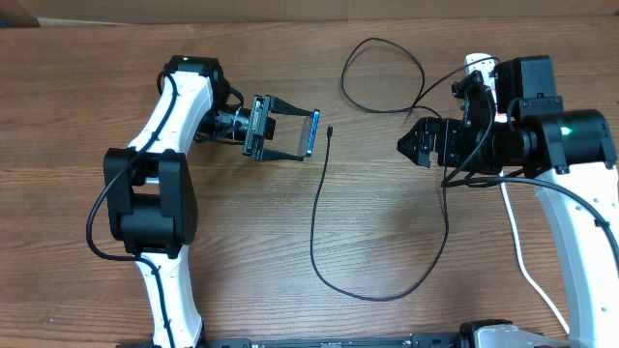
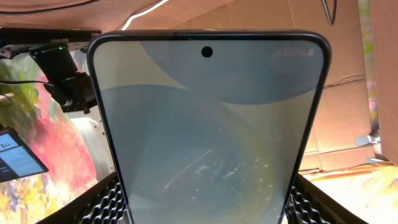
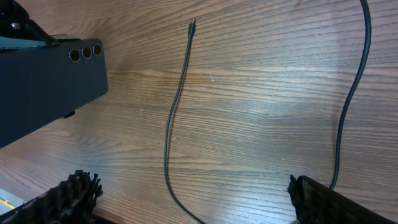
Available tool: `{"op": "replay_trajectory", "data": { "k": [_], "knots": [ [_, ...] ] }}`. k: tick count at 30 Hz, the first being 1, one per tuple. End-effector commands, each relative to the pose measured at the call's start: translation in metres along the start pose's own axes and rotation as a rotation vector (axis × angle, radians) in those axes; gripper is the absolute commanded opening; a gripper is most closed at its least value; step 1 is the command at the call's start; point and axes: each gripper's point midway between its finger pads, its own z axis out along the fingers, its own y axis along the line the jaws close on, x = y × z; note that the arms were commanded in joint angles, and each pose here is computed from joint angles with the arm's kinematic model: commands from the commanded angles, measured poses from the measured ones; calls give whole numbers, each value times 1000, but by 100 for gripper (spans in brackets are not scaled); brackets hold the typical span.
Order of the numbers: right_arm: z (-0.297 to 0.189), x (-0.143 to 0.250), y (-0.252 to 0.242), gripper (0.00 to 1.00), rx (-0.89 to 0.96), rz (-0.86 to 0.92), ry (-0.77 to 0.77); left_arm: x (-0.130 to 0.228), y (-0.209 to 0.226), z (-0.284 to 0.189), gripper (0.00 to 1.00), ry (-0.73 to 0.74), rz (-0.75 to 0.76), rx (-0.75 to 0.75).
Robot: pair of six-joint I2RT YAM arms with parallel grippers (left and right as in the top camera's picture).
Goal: Plug charger to phone and switch on socket
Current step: 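Bring the right gripper to the phone and grasp its edge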
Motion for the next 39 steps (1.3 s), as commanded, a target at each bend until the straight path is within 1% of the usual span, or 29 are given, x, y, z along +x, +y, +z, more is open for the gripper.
{"op": "replay_trajectory", "data": {
  "k": [1, 5, 9, 14, 17, 21, 26, 31, 34, 39],
  "knots": [
    [-7, -7, 4, 100, 1, -7, -30, 8, -9, -2, 4, 18, 52, 31],
    [-6, -6, 11, 100, -40, -4, -21, 4, -5, -2, 4, -4, 45, 5],
    [-1, -6, 10, 100, -43, 10, -3, -3, -1, -2, 4, -34, 30, -23],
    [12, -7, 12, 99, -56, 39, 34, -20, 4, -2, 4, -114, -4, -78],
    [20, -6, 17, 98, -61, 27, 54, -40, 8, -3, 4, -212, -47, -125],
    [30, -7, 29, 98, -76, 26, 61, -68, 14, -8, 4, -382, -132, -181],
    [38, -13, 48, 98, -105, 24, 40, -90, 18, -16, 4, -525, -196, -207],
    [51, -17, 64, 100, -129, 30, 38, -93, 20, -20, 4, -586, -243, -217],
    [64, -16, 69, 100, -139, 36, 67, -90, 15, -20, 4, -604, -221, -219],
    [84, -12, 89, 99, -219, 14, 126, -85, 2, -22, 4, -679, -158, -233]
  ]
}}
